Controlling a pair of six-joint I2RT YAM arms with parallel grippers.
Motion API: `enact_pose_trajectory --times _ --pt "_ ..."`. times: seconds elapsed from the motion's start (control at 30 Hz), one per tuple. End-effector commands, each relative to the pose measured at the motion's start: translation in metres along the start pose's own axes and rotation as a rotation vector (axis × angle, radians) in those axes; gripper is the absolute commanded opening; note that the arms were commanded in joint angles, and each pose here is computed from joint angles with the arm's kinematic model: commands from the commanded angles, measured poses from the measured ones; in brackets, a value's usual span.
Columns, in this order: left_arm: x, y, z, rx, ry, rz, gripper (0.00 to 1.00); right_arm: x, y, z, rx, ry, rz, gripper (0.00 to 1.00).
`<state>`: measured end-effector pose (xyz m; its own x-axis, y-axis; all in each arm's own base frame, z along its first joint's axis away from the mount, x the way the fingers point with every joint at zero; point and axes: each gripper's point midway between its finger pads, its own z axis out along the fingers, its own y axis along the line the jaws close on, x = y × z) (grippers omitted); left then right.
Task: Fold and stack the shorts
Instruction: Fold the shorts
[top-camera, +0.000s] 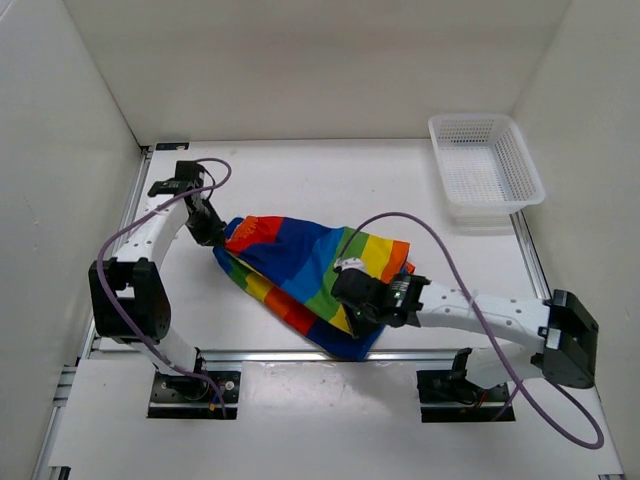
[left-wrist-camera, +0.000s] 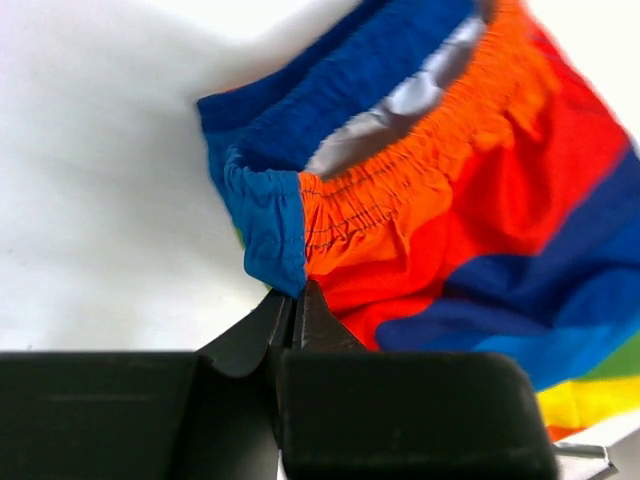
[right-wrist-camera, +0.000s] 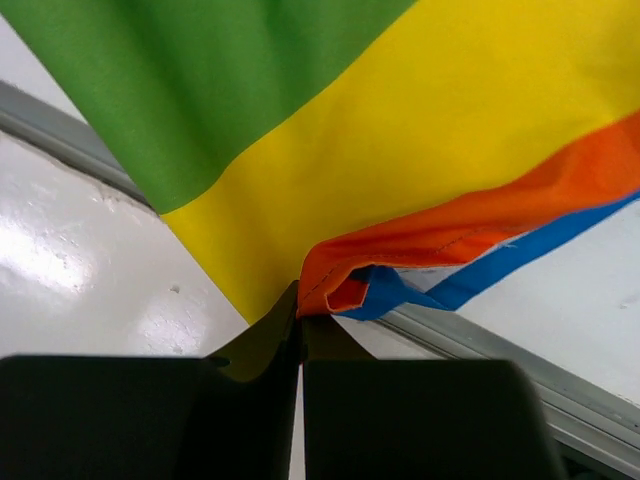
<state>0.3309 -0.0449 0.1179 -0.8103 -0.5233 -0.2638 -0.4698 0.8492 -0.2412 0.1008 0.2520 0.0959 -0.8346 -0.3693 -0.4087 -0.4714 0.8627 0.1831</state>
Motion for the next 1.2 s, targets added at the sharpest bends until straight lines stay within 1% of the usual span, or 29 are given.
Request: enact_pose_trajectory --times 0.0,0.03,0.07,0.1,0.13,0.17,0.2,0.23,0.27,0.37,0.43,0.47,0.5,0.53,0.57,0.6,0.63,0.7,0.73,0.77,0.8,0.87,0.9,0.93,1.0,1.03,1.1,1.13,1.17 --pt "-0.023 0.018 0.005 -0.091 -0.107 -0.020 0.10 0.042 -0.004 0.010 0.082 0.139 -0.097 0.01" --pt "-0.021 0.019 0.012 -0.103 -0.088 -0.030 0.10 0.042 -0.002 0.013 0.097 0.138 -0.115 0.01" --pt "-0.017 0.022 0.017 -0.113 -0.073 -0.030 0.15 0.043 0.002 0.019 0.111 0.158 -0.131 0.01" --pt "-0.017 0.022 0.017 -0.113 -0.073 -0.030 0.20 0.047 0.005 0.019 0.122 0.168 -0.170 0.02" --pt "-0.016 0.021 0.017 -0.104 -0.067 -0.030 0.32 0.047 0.006 0.018 0.139 0.172 -0.188 0.09" --pt "-0.016 0.021 0.017 -0.104 -0.067 -0.030 0.60 0.045 0.007 0.017 0.170 0.146 -0.227 0.30" --pt "-0.016 0.021 0.017 -0.104 -0.067 -0.030 0.79 0.041 0.008 0.012 0.195 0.131 -0.237 0.43" --pt "-0.018 0.019 0.009 -0.090 -0.089 -0.021 0.95 0.036 0.009 0.007 0.209 0.104 -0.234 0.63" --pt "-0.023 0.019 0.001 -0.083 -0.106 -0.020 1.00 0.031 0.008 0.002 0.216 0.087 -0.234 0.67" --pt "-0.036 0.010 -0.023 -0.049 -0.160 0.000 1.00 0.009 0.010 -0.021 0.212 0.000 -0.222 0.71" --pt "-0.043 0.003 -0.041 -0.030 -0.201 0.020 1.00 -0.008 0.013 -0.039 0.196 -0.071 -0.205 0.71" --pt "-0.045 0.001 -0.044 -0.025 -0.209 0.020 0.96 -0.017 0.008 -0.045 0.216 -0.102 -0.192 0.71" --pt "-0.042 -0.003 -0.044 -0.021 -0.206 0.047 0.86 -0.021 0.012 -0.047 0.206 -0.113 -0.187 0.68" --pt "-0.041 -0.011 -0.046 -0.007 -0.211 0.077 0.58 -0.027 0.006 -0.051 0.214 -0.121 -0.159 0.62" --pt "-0.038 -0.015 -0.046 -0.002 -0.208 0.088 0.46 -0.030 0.003 -0.050 0.220 -0.121 -0.147 0.48" --pt "-0.035 -0.018 -0.043 -0.003 -0.198 0.099 0.36 -0.031 0.004 -0.049 0.204 -0.112 -0.126 0.40" --pt "-0.029 -0.026 -0.036 0.005 -0.171 0.123 0.19 -0.041 0.002 -0.046 0.191 -0.117 -0.075 0.35" --pt "-0.023 -0.035 -0.024 0.011 -0.139 0.157 0.10 -0.038 -0.006 -0.033 0.174 -0.080 -0.021 0.34" --pt "-0.021 -0.038 -0.017 0.010 -0.129 0.167 0.10 -0.048 -0.012 -0.026 0.158 -0.085 0.071 0.34" --pt "-0.012 -0.038 -0.001 -0.008 -0.078 0.178 0.10 -0.043 -0.010 -0.019 0.110 -0.038 0.116 0.34" --pt "-0.013 -0.038 0.006 -0.011 -0.072 0.178 0.10 -0.047 -0.025 -0.012 0.119 -0.023 0.199 0.35" --pt "-0.001 -0.030 0.027 -0.041 -0.014 0.188 0.10 -0.037 -0.040 0.002 0.105 0.021 0.296 0.43" --pt "0.002 -0.027 0.034 -0.050 0.000 0.188 0.10 -0.040 -0.056 0.004 0.114 0.023 0.365 0.51" --pt "0.004 -0.025 0.040 -0.056 0.009 0.188 0.10 -0.025 -0.063 0.011 0.096 0.076 0.404 0.55" --pt "0.014 -0.012 0.056 -0.096 0.062 0.180 0.10 -0.031 -0.083 0.015 0.068 0.055 0.515 0.65" --pt "0.013 -0.013 0.061 -0.096 0.062 0.179 0.10 -0.028 -0.089 0.018 0.064 0.067 0.551 0.71" --pt "0.020 -0.003 0.073 -0.122 0.094 0.160 0.10 -0.025 -0.107 0.020 0.073 0.069 0.618 0.78" --pt "0.023 0.005 0.078 -0.139 0.112 0.148 0.10 -0.025 -0.111 0.020 0.070 0.068 0.612 0.82" --pt "0.021 0.010 0.080 -0.143 0.110 0.133 0.10 -0.028 -0.115 0.025 0.073 0.058 0.626 0.82"
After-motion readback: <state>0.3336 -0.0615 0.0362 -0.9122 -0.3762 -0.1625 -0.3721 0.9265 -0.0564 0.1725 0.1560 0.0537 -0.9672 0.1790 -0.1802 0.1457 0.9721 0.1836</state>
